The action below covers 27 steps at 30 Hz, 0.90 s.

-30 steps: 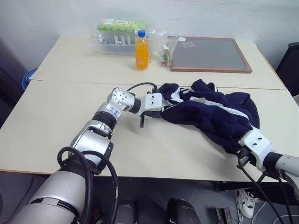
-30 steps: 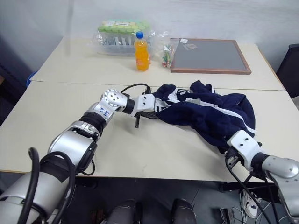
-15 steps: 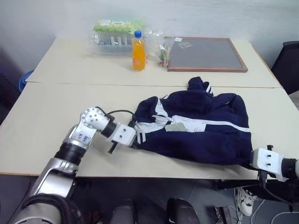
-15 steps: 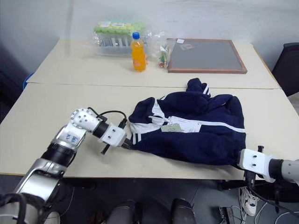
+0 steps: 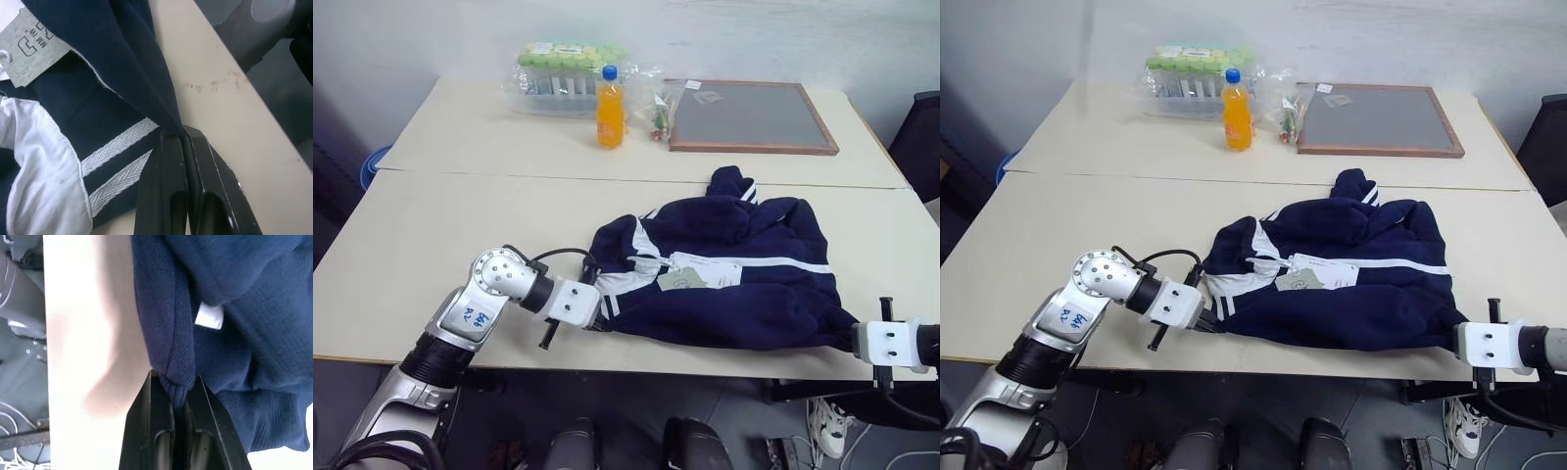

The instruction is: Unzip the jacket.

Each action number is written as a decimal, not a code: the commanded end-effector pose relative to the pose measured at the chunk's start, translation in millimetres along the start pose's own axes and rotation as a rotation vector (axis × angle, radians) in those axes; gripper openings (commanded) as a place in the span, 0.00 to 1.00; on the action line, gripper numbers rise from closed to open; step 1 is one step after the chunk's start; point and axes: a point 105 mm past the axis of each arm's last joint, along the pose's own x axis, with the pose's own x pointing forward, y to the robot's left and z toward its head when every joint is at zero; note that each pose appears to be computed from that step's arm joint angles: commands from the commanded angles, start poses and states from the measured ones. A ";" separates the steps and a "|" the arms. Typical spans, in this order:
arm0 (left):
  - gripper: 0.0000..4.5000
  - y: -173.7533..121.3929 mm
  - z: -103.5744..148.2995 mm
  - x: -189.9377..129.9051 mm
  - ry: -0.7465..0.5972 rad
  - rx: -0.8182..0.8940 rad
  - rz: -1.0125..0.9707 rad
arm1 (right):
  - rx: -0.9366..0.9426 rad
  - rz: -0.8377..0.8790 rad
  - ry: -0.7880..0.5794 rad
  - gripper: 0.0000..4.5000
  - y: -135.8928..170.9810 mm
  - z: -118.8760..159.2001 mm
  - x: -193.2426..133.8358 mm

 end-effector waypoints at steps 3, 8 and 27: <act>0.01 -6.0 0.2 -2.4 0.012 -0.009 0.012 | -0.028 -0.002 0.031 0.00 -1.9 -6.0 -7.2; 0.01 -5.9 -5.9 -4.5 0.034 -0.035 0.030 | -0.001 -0.028 0.034 0.00 -0.4 -7.2 -5.0; 0.83 27.5 -1.2 -52.2 -0.130 -0.261 0.178 | 0.201 -0.040 -0.046 1.00 -21.3 36.9 -41.7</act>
